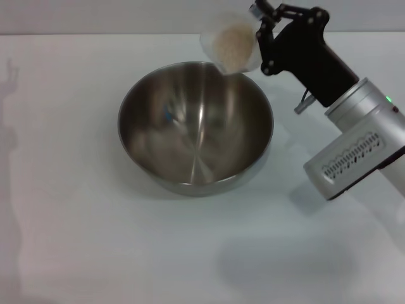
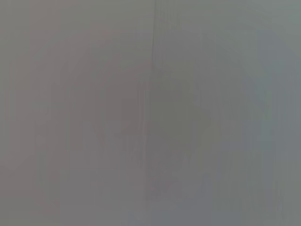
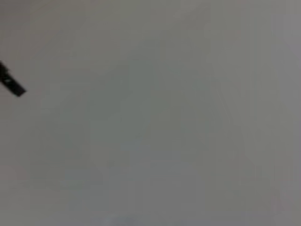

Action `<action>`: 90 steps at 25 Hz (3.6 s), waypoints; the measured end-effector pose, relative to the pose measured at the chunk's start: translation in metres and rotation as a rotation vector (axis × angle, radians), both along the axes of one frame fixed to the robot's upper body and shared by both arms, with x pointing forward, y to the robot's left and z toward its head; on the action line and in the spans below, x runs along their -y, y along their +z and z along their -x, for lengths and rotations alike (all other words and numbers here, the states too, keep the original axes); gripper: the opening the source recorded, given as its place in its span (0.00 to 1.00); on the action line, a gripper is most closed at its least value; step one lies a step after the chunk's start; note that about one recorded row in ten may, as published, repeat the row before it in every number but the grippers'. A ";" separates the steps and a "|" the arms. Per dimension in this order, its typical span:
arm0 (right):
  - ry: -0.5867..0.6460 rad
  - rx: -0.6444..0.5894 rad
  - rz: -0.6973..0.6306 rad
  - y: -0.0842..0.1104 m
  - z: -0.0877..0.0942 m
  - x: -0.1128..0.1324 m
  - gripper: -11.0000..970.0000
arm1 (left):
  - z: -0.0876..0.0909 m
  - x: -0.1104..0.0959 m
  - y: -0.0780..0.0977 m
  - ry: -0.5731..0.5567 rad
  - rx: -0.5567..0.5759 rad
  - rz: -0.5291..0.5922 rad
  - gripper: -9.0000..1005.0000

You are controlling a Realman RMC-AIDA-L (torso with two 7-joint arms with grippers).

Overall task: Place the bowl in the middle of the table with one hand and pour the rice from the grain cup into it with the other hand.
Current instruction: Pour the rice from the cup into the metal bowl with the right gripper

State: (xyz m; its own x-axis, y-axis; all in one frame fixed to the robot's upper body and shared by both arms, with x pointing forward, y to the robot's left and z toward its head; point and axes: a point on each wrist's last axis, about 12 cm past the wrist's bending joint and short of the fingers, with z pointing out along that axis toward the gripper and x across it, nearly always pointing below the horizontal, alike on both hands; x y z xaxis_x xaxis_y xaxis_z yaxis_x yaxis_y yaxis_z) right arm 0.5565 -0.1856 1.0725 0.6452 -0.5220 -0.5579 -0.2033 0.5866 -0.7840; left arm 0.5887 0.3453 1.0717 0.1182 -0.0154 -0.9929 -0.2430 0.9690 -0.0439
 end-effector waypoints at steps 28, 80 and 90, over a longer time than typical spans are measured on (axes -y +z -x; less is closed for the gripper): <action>-0.025 0.298 0.368 0.002 -0.001 -0.020 0.03 | -0.001 -0.002 0.002 0.015 0.007 0.011 0.84; -0.049 0.676 0.755 -0.008 0.014 -0.027 0.03 | -0.006 0.003 0.006 0.003 0.022 0.014 0.84; -0.058 0.780 0.848 -0.009 0.016 -0.028 0.03 | -0.006 0.004 0.006 -0.001 0.024 0.013 0.84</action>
State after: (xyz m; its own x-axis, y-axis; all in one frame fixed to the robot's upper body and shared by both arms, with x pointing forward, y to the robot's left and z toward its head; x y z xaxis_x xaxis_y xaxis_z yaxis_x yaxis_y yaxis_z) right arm 0.5409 -0.1577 1.0634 0.6228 -0.5786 0.5267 0.5202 -0.1965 -0.8311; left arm 0.5951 0.3415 1.0782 0.1422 -0.0283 -0.9894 -0.2411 0.9685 -0.0624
